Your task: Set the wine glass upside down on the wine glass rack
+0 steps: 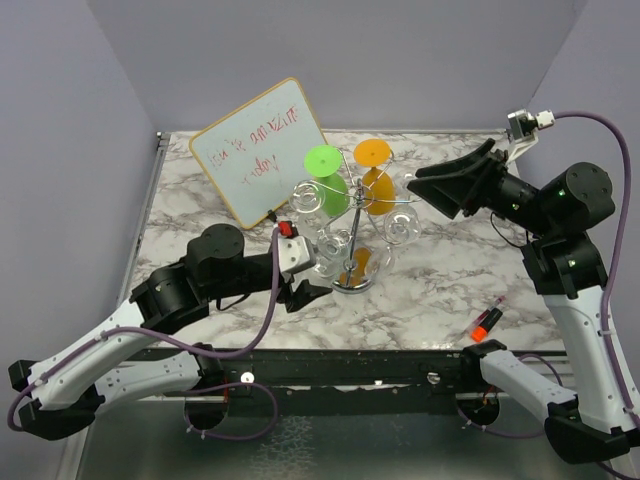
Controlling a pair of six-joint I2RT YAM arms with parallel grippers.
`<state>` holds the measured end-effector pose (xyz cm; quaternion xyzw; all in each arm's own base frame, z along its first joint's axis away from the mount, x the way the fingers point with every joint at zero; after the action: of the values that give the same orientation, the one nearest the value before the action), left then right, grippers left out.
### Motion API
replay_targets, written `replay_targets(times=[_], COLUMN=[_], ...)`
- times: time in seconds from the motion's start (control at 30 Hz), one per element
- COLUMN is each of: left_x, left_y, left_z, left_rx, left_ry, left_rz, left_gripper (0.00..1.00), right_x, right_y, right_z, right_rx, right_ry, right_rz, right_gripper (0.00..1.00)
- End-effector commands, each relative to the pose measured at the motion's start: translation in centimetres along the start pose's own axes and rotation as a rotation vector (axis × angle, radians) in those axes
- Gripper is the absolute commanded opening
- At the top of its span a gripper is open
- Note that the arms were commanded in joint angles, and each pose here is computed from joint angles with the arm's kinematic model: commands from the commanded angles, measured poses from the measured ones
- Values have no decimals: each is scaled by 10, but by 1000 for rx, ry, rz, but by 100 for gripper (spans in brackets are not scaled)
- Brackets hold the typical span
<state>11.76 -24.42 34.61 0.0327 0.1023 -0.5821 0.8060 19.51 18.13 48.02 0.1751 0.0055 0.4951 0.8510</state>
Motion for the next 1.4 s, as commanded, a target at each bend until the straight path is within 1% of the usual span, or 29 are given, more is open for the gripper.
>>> replay_targets(times=[0.0, 0.07, 0.13, 0.2, 0.33, 0.47, 0.53, 0.7, 0.77, 0.87, 0.97, 1.1, 1.2, 1.37], left_x=[2, 7, 13, 18, 25, 29, 30, 30, 29, 26, 25, 24, 22, 22], left_y=[-24, -25, -22, -19, -18, -14, -12, -4, -2, 0, -1, -4, -8, -12], left_z=[-1, -5, -9, -9, -7, -6, -5, -6, -7, -8, -8, -9, -9, -7], left_rx=[-6, -19, -31, -40, -48, -54, -62, -72, -76, -87, -94, -87, -69, -40], left_ry=[-8, 8, 16, 7, -16, -38, -49, -60, -63, -67, -73, -78, -80, -92], left_rz=[-160, -170, -161, -147, -142, -124, -105, -56, -40, -23, -22, -41, -70, -101], left_gripper=[21, 21, 21, 21, 20, 20, 20, 20, 20, 20, 20, 19, 19, 19], right_x=[-1, -1, -1, -2, -1, 3, 11, 53, 63, 66, 60, 47, 39, 37], right_y=[-3, -2, 4, 6, -5, -9, -3, 6, 10, 11, 23, 50, 64, 74], right_z=[-2, -2, -6, -17, -39, -49, -53, -65, -65, -63, -74, -84, -87, -109], right_rx=[5, -9, -58, -119, -206, -263, -298, -399, -432, -474, -547, -643, -653, -616], right_ry=[-4, 3, 30, 80, 175, 206, 215, 300, 299, 281, 291, 231, 240, 314], right_rz=[-25, -12, 45, 109, 145, 182, 204, 116, 109, 133, 243, 440, 559, 665], right_gripper=[68, 68, 67, 66, 66, 69, 69, 70, 70, 70, 72, 76, 80, 84])
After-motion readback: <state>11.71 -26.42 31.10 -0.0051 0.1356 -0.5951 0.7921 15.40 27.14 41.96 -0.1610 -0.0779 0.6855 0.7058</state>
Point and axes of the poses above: each gripper's point midway between its finger pads, its own x axis out along the fingers, its own y axis along the line the jaws close on, z = x × y, the point moved 2 cm from there along -x, back along the fingers, and after that the axes turned 12 degrees about -x, right-handed, at the moved point
